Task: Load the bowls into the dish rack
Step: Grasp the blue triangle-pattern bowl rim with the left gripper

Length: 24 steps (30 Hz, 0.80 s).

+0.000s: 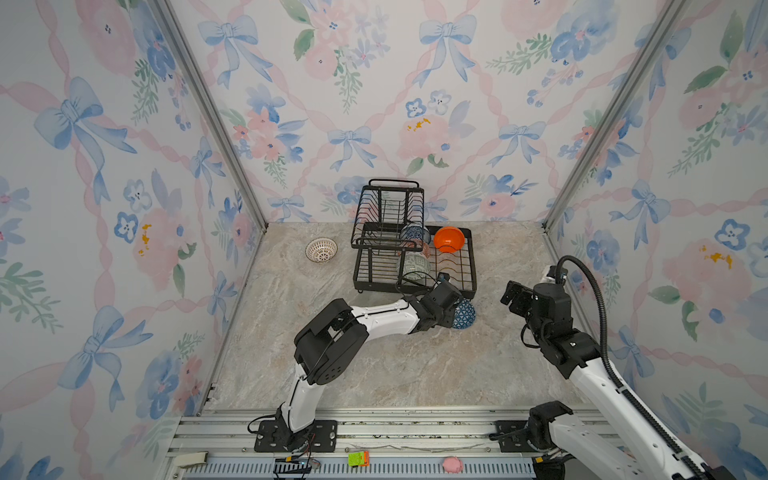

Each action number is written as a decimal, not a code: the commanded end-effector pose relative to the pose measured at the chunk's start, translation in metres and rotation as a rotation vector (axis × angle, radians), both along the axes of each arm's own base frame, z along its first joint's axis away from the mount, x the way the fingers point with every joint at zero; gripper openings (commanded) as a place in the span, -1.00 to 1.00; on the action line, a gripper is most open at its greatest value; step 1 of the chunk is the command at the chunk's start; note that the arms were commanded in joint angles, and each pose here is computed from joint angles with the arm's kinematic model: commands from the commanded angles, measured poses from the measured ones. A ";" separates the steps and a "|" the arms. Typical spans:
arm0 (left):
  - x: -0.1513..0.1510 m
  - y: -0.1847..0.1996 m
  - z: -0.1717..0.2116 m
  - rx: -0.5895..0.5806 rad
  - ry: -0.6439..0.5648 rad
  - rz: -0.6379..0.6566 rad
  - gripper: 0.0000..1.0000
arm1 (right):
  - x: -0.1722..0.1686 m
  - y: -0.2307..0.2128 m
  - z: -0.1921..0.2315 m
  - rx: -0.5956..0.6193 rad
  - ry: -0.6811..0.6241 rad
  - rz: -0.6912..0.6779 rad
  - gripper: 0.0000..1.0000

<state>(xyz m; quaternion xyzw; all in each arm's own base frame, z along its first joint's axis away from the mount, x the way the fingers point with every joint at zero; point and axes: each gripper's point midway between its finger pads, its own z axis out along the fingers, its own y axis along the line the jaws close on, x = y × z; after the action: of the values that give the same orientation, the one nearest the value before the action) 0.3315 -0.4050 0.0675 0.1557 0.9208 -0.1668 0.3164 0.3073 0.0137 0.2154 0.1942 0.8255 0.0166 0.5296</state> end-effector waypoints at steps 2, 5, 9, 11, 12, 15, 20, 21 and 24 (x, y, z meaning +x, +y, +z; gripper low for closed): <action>0.000 0.008 -0.015 0.052 0.024 0.001 -0.37 | -0.003 -0.003 0.003 -0.026 -0.023 -0.015 0.94; -0.003 0.008 -0.020 0.053 0.040 -0.009 -0.52 | -0.002 -0.002 0.001 -0.022 -0.022 -0.011 0.94; -0.005 0.009 -0.025 0.058 0.052 -0.013 -0.74 | 0.000 0.000 -0.001 -0.023 -0.006 -0.001 0.94; -0.005 0.011 -0.026 0.061 0.055 -0.012 -0.83 | 0.000 0.000 -0.001 -0.024 -0.005 0.002 0.93; -0.006 0.011 -0.026 0.060 0.056 -0.011 -0.87 | 0.000 0.001 -0.001 -0.022 -0.006 0.003 0.94; -0.007 0.013 -0.026 0.059 0.060 -0.007 -1.00 | 0.000 0.003 0.000 -0.016 -0.009 0.013 0.94; -0.008 0.021 -0.016 0.050 0.039 0.019 -1.00 | 0.001 0.010 0.002 0.001 -0.002 0.044 0.93; -0.006 0.023 -0.010 0.046 0.025 0.030 -1.00 | 0.002 0.012 0.004 0.005 -0.001 0.050 0.93; -0.003 0.027 0.014 0.003 -0.031 0.056 -1.00 | 0.004 0.016 0.011 0.025 0.004 0.068 0.93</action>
<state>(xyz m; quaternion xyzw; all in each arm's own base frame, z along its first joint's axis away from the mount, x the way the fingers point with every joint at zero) 0.3286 -0.3970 0.0673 0.1470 0.9206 -0.1735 0.3176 0.3093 0.0210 0.2131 0.1846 0.8307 0.0288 0.5244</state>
